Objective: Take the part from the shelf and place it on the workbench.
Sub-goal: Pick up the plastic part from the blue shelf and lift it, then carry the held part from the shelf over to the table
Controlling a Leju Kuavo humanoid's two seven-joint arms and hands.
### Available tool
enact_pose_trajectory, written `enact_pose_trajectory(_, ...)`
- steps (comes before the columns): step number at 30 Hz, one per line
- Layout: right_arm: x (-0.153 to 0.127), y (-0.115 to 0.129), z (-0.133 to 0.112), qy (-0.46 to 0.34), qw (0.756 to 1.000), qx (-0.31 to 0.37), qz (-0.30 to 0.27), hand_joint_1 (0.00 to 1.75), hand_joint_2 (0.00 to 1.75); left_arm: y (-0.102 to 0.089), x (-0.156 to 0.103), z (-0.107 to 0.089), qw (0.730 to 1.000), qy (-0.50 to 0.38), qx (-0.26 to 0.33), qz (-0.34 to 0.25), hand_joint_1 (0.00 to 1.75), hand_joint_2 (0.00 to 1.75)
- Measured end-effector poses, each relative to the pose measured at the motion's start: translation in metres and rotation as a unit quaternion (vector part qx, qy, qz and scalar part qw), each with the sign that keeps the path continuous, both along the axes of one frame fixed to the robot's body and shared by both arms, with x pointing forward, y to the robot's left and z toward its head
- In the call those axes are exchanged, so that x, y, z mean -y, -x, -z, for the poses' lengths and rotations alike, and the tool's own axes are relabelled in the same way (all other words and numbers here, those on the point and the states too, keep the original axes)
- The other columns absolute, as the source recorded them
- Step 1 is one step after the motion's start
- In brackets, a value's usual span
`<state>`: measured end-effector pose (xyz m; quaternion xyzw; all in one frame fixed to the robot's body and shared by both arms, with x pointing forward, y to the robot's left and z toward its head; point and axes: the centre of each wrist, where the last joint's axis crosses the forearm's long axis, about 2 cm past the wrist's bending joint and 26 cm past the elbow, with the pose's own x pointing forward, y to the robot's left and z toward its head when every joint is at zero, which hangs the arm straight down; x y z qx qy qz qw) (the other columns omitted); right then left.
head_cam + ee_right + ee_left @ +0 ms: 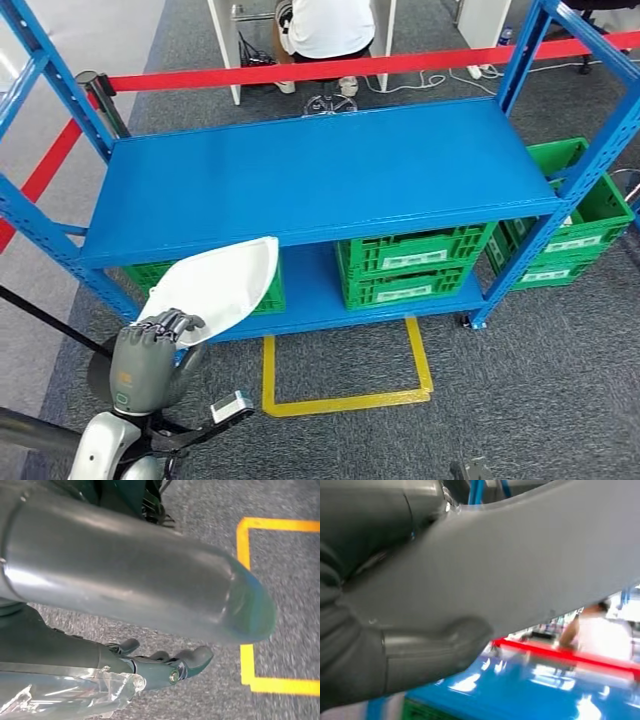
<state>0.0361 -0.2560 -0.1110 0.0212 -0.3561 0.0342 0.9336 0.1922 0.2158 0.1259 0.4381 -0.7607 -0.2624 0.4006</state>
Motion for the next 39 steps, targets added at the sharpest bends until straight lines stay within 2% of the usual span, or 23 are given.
enact_pose_trajectory(39, -0.0001, -0.0024, -0.0002, -0.002, 1.000, 0.000, -0.001, 0.00, 0.00, -0.0003, 0.0002, -0.0032, 1.000, 0.004, 0.003, -0.003, 1.73, 1.75)
